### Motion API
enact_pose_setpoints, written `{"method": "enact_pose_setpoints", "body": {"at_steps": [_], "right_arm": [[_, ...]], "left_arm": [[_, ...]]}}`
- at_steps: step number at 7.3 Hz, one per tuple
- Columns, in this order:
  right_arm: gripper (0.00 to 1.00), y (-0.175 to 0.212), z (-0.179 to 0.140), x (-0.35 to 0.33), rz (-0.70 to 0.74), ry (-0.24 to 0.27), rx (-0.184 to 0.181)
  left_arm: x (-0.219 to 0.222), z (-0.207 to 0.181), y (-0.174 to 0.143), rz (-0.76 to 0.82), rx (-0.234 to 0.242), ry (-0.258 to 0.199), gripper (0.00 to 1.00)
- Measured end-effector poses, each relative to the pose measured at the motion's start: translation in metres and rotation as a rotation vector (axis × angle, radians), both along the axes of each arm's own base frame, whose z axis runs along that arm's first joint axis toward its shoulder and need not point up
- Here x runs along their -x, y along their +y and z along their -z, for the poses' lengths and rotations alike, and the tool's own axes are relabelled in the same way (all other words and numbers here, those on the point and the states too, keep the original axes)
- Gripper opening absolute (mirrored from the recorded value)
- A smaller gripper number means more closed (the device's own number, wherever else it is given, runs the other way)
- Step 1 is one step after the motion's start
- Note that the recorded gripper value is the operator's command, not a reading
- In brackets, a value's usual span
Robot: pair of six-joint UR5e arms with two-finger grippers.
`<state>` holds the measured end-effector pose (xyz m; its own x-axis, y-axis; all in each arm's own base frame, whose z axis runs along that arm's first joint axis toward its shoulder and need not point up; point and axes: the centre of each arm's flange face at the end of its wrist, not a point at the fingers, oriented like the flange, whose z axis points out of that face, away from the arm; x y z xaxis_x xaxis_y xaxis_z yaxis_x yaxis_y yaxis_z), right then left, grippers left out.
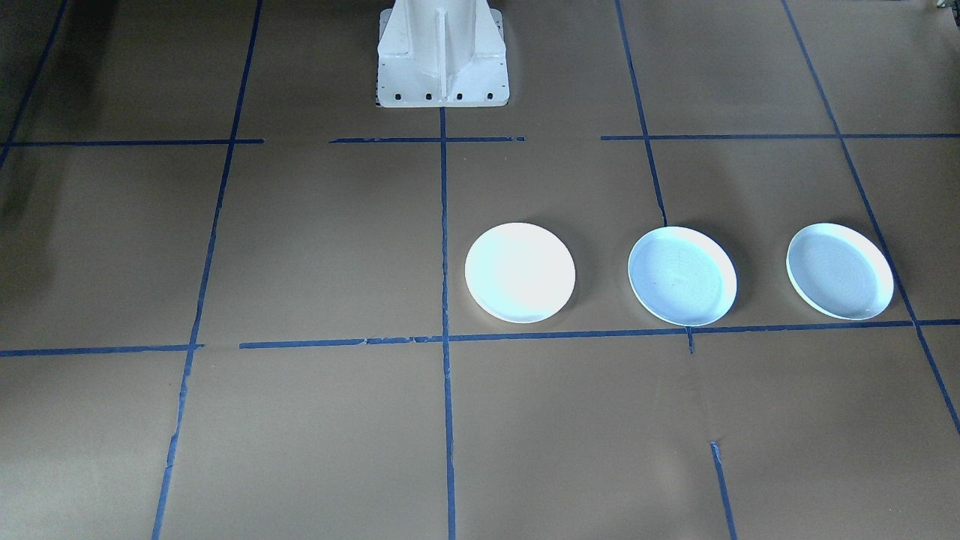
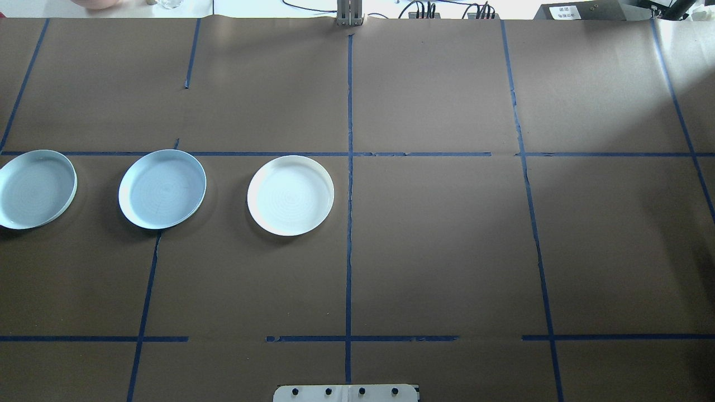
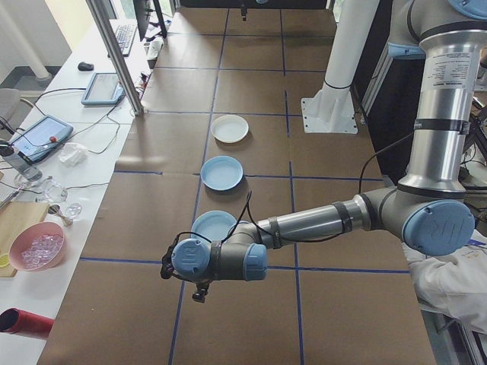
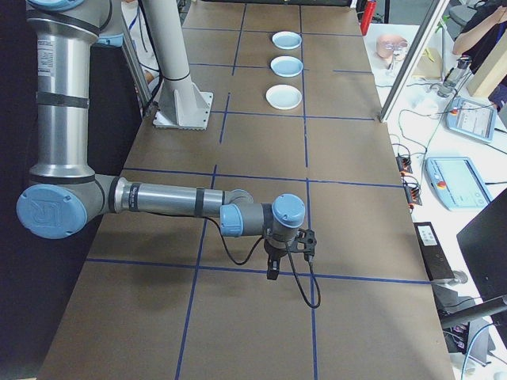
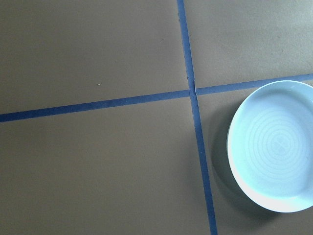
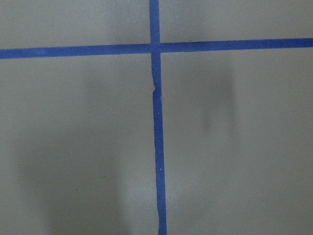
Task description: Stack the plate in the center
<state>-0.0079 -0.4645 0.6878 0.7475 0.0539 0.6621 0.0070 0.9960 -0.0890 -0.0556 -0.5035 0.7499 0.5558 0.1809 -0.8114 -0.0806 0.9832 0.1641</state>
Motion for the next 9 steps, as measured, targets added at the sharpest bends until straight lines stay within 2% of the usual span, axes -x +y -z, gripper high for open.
{"method": "enact_pose_setpoints", "body": {"at_steps": [2, 4, 9], "right_arm": [[1.00, 0.000, 0.000, 0.000, 0.000, 0.000, -0.002], [1.00, 0.000, 0.000, 0.000, 0.000, 0.000, -0.001], [1.00, 0.000, 0.000, 0.000, 0.000, 0.000, 0.000]], "left_arm": [[-0.040, 0.010, -0.024, -0.006, 0.048, 0.021, 1.00], [-0.077, 0.011, -0.031, -0.027, 0.080, 0.024, 1.00], [-0.105, 0.004, -0.035, -0.008, 0.129, 0.029, 1.00]]}}
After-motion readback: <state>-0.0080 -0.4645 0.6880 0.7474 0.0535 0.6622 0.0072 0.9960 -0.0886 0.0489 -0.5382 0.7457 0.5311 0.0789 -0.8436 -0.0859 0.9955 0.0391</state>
